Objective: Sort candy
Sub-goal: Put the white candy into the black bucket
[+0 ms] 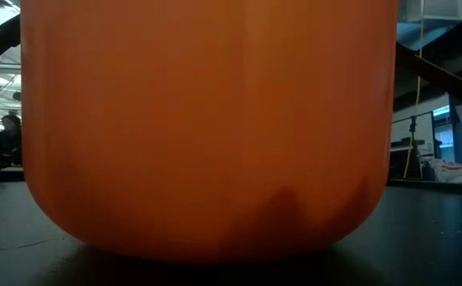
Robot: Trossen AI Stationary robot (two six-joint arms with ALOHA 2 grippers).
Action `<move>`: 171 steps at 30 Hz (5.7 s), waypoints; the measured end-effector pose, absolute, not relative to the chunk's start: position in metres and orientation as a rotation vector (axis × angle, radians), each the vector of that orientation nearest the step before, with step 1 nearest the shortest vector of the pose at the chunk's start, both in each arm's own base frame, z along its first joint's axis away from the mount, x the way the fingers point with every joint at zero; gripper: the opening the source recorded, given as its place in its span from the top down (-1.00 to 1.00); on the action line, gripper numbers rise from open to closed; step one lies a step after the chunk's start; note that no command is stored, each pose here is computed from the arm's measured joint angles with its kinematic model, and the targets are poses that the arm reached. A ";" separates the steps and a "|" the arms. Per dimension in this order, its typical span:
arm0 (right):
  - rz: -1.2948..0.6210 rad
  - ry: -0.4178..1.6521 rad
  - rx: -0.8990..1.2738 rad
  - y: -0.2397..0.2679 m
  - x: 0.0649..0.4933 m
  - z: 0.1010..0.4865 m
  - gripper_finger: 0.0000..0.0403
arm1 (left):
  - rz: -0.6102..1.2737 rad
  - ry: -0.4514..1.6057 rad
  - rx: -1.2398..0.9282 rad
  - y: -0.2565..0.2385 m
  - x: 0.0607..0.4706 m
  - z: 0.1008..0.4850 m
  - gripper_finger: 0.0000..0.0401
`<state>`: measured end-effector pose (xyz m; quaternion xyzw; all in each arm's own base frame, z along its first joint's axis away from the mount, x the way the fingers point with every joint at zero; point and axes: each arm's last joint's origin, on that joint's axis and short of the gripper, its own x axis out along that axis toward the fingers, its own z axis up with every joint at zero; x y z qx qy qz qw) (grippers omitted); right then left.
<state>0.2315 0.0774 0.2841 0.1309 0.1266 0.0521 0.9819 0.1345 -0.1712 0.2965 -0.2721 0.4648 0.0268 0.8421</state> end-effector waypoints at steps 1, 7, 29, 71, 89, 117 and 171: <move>0.089 0.251 0.249 0.077 0.232 0.284 0.71 | 0.065 0.909 -0.504 -0.167 0.136 0.299 0.54; -0.014 0.231 0.197 0.074 0.232 0.284 0.71 | 0.141 0.639 -0.173 -0.133 0.140 0.320 0.60; -0.270 0.180 0.232 0.066 0.232 0.284 0.71 | 0.106 0.494 0.040 -0.042 0.164 0.248 0.62; -0.357 0.287 0.252 0.056 0.241 0.264 -0.22 | 0.539 0.583 -0.276 -0.010 0.309 0.117 0.01; -0.367 0.309 0.253 0.056 0.240 0.262 -0.22 | 0.722 0.864 -0.219 -0.009 0.313 0.103 0.12; -0.368 0.319 0.246 0.056 0.240 0.261 -0.22 | 0.596 0.818 -0.174 -0.030 0.290 0.163 1.00; -0.368 0.340 0.238 0.056 0.239 0.259 -0.22 | 0.540 1.055 -0.225 -0.028 0.296 0.109 0.30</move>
